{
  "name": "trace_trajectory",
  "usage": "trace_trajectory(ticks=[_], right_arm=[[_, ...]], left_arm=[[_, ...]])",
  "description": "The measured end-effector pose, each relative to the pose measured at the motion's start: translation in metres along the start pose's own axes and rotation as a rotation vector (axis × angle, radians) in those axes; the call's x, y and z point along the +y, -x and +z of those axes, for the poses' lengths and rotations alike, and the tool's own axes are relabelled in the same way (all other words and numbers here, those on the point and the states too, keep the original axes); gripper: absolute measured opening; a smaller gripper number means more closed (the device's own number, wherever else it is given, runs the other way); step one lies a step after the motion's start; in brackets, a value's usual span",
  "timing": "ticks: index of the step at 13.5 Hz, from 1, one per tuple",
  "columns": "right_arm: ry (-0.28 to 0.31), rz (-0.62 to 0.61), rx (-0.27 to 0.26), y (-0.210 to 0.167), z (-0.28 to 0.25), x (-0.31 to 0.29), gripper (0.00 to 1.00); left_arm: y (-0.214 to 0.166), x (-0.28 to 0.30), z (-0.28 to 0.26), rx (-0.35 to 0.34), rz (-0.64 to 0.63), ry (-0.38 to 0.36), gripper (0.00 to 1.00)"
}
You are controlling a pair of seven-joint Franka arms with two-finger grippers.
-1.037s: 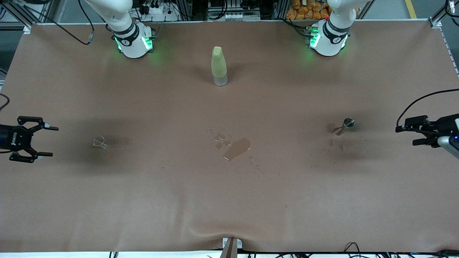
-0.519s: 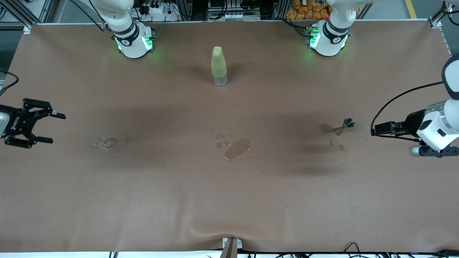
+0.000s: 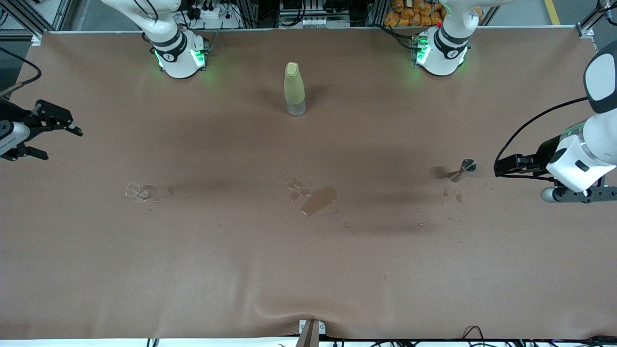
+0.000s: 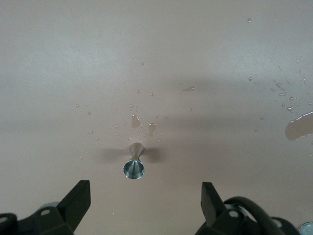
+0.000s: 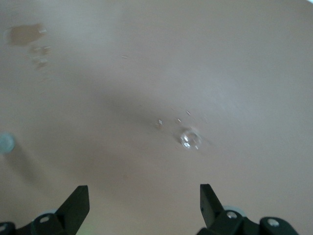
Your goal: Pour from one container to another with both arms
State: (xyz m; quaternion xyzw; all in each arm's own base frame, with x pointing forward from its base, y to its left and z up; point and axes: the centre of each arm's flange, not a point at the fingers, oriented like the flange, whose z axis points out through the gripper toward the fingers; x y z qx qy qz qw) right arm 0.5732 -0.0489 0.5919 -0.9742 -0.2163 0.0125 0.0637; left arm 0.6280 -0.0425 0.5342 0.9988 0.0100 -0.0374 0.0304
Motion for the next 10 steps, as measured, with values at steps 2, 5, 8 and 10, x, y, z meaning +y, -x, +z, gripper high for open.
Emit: trace_trajectory(ticks=[2, 5, 8, 10], right_arm=[[0.045, 0.124, -0.023, 0.005, 0.001, 0.010, 1.00], [0.091, 0.331, -0.012, 0.006, -0.001, 0.016, 1.00], [0.136, 0.385, 0.001, 0.007, -0.008, 0.016, 1.00], [0.147, 0.410, 0.031, 0.017, -0.025, 0.016, 1.00]], left_arm=[[0.002, -0.003, -0.007, 0.013, -0.005, -0.001, 1.00], [0.005, -0.002, -0.014, 0.024, -0.004, -0.001, 1.00], [0.008, -0.002, -0.022, 0.040, 0.004, -0.039, 1.00], [0.010, -0.002, -0.026, 0.048, 0.007, -0.046, 1.00]])
